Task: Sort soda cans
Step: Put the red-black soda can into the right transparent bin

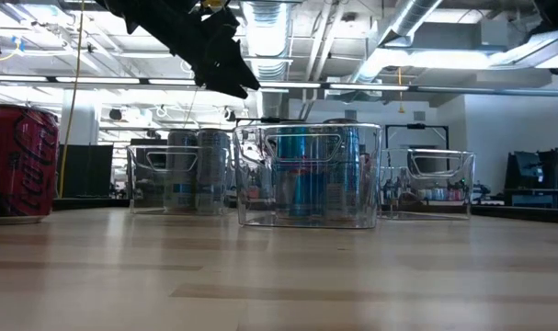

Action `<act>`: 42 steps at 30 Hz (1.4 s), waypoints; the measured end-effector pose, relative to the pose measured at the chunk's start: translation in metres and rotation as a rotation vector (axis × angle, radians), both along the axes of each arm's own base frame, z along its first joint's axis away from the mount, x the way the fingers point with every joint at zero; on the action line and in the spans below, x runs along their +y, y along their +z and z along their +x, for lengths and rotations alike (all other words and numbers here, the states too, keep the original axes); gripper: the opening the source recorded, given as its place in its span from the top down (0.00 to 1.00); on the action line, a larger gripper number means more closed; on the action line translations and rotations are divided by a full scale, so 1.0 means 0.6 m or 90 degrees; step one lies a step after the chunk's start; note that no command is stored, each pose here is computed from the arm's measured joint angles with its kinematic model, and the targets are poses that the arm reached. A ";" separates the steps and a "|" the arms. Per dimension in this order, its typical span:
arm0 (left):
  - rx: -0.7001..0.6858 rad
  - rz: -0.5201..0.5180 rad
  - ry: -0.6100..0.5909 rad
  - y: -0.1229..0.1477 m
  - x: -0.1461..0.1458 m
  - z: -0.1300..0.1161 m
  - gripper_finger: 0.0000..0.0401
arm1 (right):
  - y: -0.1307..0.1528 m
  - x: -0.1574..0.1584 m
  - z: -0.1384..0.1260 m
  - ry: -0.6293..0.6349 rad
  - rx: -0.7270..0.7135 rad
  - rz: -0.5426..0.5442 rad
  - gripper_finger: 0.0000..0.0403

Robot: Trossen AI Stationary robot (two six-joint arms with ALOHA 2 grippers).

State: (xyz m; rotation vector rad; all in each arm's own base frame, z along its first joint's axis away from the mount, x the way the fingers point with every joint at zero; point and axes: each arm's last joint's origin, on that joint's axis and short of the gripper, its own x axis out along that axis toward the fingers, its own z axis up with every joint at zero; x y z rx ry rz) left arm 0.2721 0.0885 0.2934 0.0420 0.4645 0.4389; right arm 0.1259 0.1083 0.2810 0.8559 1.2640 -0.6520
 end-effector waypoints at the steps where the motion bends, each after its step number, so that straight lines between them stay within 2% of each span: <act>1: 0.001 0.002 -0.001 0.000 0.000 0.000 0.07 | -0.002 0.000 0.002 -0.003 0.005 -0.004 0.02; 8: 0.002 0.004 -0.002 0.000 0.000 0.000 0.07 | -0.011 -0.012 -0.001 -0.053 0.076 -0.060 0.02; 15: 0.002 0.004 -0.002 0.000 0.000 0.000 0.07 | -0.012 -0.010 0.002 -0.053 0.069 -0.054 0.02; 21: 0.010 0.018 -0.010 0.000 0.000 0.000 0.07 | -0.041 -0.008 -0.003 -0.057 0.095 -0.081 0.02; 28: 0.016 0.031 -0.016 0.000 0.000 0.000 0.07 | -0.058 -0.007 0.004 -0.064 0.075 -0.071 0.02; 37: 0.016 0.030 -0.016 0.000 0.000 0.000 0.07 | -0.063 -0.010 0.013 -0.073 0.036 -0.122 0.02; 42: 0.016 0.030 -0.016 0.000 0.000 0.000 0.07 | -0.092 -0.011 0.013 -0.074 0.031 -0.117 0.02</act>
